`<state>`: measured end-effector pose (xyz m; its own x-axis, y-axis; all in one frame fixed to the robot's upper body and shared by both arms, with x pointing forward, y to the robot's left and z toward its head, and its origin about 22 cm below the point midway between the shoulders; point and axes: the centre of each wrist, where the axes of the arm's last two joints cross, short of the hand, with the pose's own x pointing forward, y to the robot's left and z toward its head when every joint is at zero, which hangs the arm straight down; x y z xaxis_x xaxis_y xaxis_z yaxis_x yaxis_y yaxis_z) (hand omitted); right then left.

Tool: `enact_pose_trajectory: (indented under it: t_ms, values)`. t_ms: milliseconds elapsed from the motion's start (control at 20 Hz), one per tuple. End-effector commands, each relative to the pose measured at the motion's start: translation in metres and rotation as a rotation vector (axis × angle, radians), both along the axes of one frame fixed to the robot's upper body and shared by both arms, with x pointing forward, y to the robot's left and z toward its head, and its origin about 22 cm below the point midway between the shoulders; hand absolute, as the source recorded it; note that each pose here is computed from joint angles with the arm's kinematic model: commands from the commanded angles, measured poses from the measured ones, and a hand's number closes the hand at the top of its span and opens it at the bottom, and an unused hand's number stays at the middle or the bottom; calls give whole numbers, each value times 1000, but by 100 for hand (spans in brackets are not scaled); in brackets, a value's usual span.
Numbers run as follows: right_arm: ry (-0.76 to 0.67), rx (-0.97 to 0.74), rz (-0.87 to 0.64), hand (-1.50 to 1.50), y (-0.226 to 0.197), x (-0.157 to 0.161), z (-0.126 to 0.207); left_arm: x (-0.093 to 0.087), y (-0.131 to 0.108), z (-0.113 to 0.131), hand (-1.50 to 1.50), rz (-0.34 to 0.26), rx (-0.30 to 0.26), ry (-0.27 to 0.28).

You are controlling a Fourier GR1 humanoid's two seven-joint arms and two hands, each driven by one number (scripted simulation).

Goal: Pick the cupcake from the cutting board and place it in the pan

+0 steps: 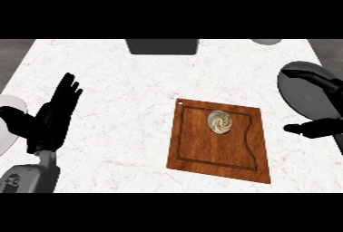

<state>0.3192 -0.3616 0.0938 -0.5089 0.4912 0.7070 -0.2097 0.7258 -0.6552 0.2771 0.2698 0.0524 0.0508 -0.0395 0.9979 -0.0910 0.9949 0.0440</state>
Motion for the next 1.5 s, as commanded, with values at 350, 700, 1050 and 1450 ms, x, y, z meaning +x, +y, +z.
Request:
enact_pose_trajectory:
  t_ms: [350,700,1050,1450]
  values:
    - [3,-472,75,-150,73,32,71,7,7,11,0,4,-7,4]
    - [179,-753,155,-150,120,42,46,7,1,16,0,-20,15,2]
    - [288,-918,233,-150,150,30,48,-5,-3,1,0,2,9,-12]
    - [163,-1091,167,-150,166,2,43,-1,0,10,0,4,5,15]
